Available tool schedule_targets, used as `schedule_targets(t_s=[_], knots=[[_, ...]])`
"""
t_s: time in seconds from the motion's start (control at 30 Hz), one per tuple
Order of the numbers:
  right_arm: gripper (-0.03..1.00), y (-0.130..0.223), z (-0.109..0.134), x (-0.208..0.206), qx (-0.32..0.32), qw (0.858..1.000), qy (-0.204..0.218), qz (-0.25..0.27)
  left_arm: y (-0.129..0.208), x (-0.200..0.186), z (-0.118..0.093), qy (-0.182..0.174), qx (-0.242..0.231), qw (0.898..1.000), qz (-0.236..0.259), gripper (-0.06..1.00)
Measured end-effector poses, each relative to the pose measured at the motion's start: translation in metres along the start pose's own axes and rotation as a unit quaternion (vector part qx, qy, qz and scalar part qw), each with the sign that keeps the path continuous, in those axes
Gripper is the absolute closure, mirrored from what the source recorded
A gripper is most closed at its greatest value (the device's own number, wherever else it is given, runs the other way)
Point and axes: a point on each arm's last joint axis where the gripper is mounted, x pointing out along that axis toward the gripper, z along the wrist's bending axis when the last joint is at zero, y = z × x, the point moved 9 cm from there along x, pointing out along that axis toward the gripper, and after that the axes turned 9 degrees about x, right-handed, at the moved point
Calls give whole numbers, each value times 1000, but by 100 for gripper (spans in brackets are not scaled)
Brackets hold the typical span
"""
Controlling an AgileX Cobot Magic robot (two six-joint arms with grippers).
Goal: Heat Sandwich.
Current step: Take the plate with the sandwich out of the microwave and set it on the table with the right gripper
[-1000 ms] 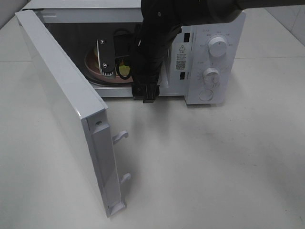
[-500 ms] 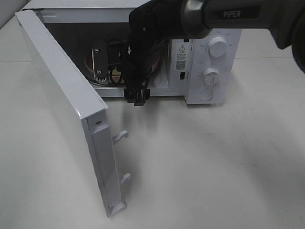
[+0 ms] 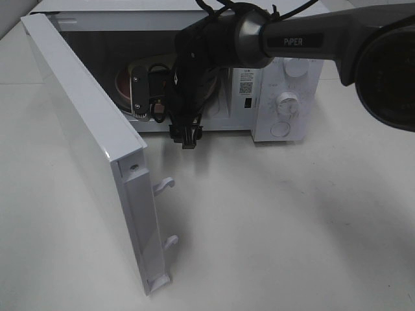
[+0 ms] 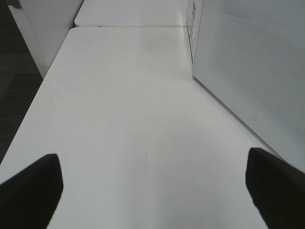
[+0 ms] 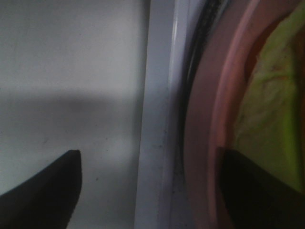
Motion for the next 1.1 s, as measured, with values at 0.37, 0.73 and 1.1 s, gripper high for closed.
schedule_targets(t_s=[0.37,0.73,1.1], knots=[[76,-3,-6,-3,1,1000,11,-9,0,0,0,0,0,1000,0,-3],[85,0,-8,-4,-12,1000,13,0,0,0,0,0,0,1000,0,-3],[85,4,-5,-10,-49,999,5,7,0,0,0,0,0,1000,0,-3]])
